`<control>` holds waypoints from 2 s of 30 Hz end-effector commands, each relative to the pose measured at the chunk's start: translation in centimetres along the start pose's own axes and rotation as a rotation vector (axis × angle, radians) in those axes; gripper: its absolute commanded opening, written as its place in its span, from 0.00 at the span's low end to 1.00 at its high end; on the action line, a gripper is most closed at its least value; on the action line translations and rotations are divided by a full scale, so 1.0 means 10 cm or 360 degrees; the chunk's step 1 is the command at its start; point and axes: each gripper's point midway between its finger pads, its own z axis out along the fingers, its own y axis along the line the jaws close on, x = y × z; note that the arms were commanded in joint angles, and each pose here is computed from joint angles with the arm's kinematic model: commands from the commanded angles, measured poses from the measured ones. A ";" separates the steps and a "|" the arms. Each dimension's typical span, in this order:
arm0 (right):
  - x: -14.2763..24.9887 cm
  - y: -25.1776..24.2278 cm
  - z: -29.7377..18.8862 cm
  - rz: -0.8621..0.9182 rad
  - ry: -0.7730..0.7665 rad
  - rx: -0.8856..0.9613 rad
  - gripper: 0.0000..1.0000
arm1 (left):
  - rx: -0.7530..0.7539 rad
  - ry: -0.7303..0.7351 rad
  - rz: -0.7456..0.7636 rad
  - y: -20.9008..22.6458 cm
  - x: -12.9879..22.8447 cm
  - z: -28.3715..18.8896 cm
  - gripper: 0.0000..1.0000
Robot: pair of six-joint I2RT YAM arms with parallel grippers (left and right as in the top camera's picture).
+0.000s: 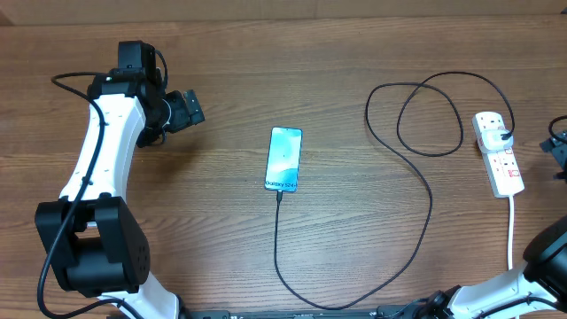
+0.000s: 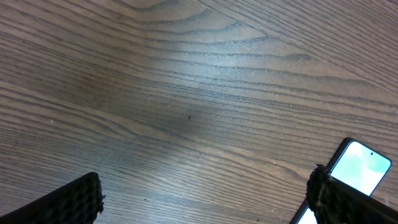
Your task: Plug charger to phone and switch on socket
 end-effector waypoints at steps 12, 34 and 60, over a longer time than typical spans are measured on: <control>-0.02 0.04 0.01 -0.0032 -0.0016 -0.0038 1.00 | -0.0015 -0.0021 0.0044 -0.01 -0.03 -0.02 1.00; -0.06 0.06 0.02 -0.0108 -0.0044 -0.0048 1.00 | -0.0015 -0.0021 0.0044 -0.01 -0.03 -0.02 1.00; 0.07 0.01 0.02 -0.0111 0.0040 -0.0021 1.00 | -0.0015 -0.0021 0.0044 -0.01 -0.03 -0.02 1.00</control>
